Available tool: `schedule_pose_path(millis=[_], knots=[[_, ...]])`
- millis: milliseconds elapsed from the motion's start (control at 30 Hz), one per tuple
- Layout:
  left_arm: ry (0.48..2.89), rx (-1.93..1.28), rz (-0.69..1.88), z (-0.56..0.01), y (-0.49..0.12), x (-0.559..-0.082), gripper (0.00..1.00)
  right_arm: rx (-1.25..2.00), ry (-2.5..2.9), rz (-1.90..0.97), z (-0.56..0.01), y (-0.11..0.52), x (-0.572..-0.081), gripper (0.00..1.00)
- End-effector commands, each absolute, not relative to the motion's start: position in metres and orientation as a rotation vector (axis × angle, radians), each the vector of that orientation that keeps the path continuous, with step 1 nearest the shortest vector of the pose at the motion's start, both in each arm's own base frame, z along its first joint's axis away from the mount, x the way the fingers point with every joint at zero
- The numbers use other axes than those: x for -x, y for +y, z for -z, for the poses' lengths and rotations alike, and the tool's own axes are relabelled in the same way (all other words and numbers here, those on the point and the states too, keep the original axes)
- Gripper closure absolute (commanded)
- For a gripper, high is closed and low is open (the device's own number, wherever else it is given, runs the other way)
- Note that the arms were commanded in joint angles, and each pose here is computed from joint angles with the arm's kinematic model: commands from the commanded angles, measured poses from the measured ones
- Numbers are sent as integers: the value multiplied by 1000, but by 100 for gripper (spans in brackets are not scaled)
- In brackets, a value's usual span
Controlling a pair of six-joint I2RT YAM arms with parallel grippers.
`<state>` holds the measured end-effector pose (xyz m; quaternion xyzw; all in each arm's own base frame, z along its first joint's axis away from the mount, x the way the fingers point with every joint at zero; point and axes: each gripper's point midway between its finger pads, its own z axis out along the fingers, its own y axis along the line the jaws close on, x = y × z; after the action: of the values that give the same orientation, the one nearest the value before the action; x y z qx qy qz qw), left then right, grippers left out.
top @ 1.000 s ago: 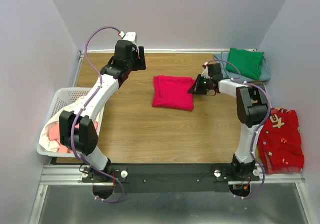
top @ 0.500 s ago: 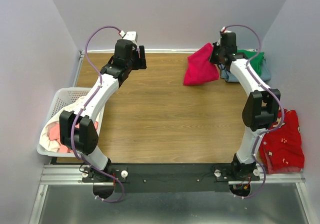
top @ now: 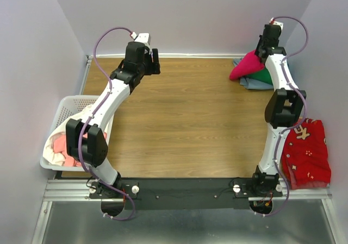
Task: Fold and stack the t-shirts
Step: Neatly place the folded tshirt to the corner
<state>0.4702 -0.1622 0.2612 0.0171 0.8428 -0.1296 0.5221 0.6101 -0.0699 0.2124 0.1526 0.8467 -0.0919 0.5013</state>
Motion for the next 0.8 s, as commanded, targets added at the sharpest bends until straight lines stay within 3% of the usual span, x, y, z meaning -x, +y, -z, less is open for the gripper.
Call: schedule_pose_path(millis=[0,500,767], knots=[[1994,-58,329,-273,-166,-477,25,-468,2009,317,-206,-117,-622,99],[2015,-71,334,-270,-173,-496,25,-714,1858,557,-224,-213,-611,99],[2023,-72,343,-265,-177,-502,25,-756,2038,522,-142,-199,-590,99]])
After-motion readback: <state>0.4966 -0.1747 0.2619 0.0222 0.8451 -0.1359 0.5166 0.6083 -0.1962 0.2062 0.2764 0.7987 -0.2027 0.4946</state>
